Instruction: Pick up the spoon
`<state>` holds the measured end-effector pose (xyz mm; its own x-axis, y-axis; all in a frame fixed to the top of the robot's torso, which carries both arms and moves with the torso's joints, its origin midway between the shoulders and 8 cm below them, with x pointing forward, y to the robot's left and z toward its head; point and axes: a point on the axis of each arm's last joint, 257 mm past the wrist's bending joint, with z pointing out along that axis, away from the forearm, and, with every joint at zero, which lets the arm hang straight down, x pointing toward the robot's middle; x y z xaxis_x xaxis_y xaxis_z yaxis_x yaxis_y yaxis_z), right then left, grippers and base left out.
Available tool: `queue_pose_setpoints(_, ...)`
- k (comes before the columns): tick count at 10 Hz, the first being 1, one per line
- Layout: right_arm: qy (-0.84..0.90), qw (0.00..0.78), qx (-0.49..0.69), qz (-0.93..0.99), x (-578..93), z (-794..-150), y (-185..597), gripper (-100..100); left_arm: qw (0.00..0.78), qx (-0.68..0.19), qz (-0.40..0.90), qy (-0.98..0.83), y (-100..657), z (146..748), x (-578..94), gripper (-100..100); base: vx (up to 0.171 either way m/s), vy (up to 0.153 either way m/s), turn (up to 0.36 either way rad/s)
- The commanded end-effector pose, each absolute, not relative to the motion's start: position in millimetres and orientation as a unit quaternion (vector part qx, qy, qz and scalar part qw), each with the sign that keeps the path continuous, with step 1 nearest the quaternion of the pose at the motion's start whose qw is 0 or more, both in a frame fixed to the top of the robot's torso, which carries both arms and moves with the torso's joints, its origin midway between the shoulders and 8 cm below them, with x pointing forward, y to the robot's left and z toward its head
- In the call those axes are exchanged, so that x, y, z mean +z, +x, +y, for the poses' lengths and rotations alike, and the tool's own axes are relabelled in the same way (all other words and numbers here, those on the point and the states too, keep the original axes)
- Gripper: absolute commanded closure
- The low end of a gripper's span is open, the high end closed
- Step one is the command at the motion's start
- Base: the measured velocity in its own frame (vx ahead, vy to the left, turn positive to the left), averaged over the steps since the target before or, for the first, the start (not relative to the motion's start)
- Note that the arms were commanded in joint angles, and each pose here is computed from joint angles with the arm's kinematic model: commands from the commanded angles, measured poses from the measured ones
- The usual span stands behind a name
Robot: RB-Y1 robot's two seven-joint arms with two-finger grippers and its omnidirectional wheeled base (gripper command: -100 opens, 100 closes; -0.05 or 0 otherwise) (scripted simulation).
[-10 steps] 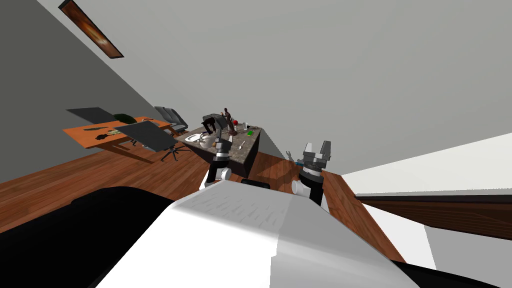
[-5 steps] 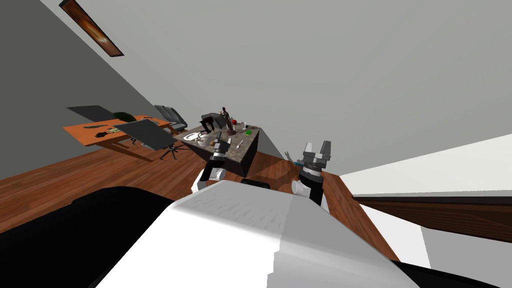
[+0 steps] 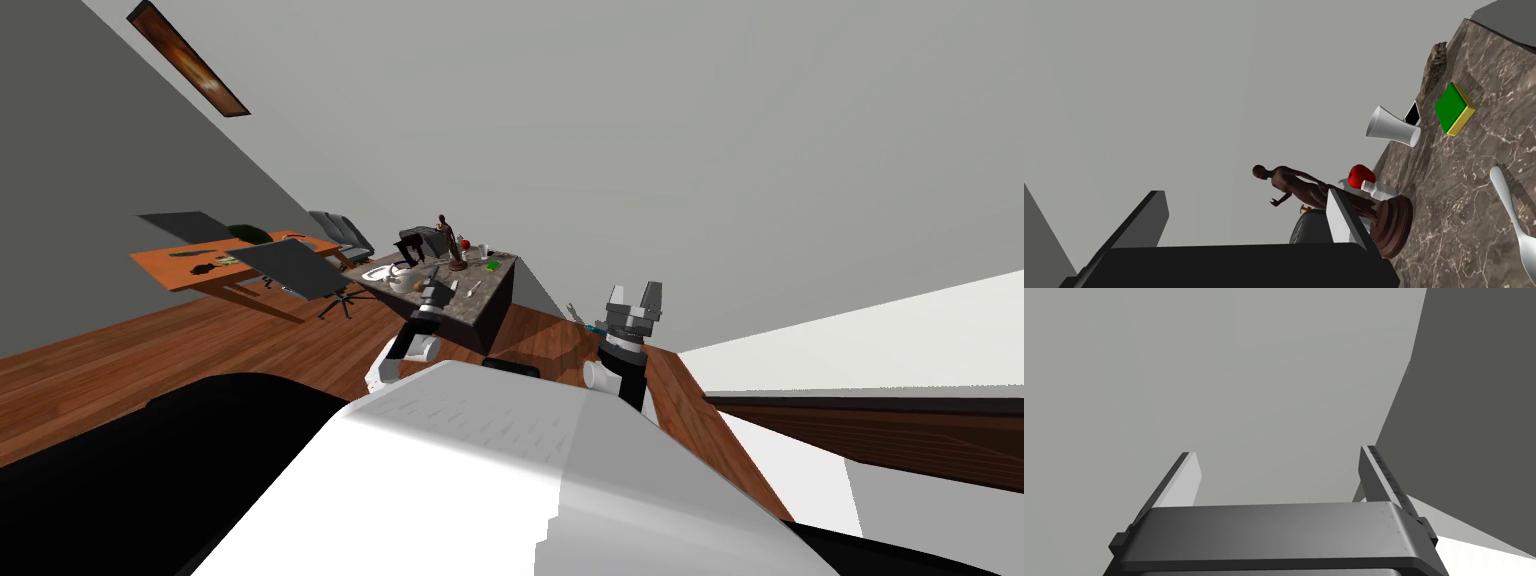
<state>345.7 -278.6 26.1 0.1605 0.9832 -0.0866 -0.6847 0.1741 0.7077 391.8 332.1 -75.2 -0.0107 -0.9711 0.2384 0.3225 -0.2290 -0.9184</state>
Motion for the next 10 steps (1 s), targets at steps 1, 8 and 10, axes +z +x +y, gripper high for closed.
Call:
queue_pose_setpoints(1,0.267,0.713,0.584,0.279,26,-279,346,0,0.509,-0.619,0.344,-0.489,395,339,-82,-100,0.02,-0.067,0.012)
queue_pose_setpoints(8,0.267,0.713,0.584,0.279,26,-279,346,0,0.457,-0.589,0.341,-0.573,396,393,-113,-100,0.034,-0.079,0.009)
queue_pose_setpoints(10,0.267,0.713,0.584,0.279,26,-279,346,0,0.443,-0.58,0.335,-0.596,394,407,-120,-100,0.057,-0.088,0.007)
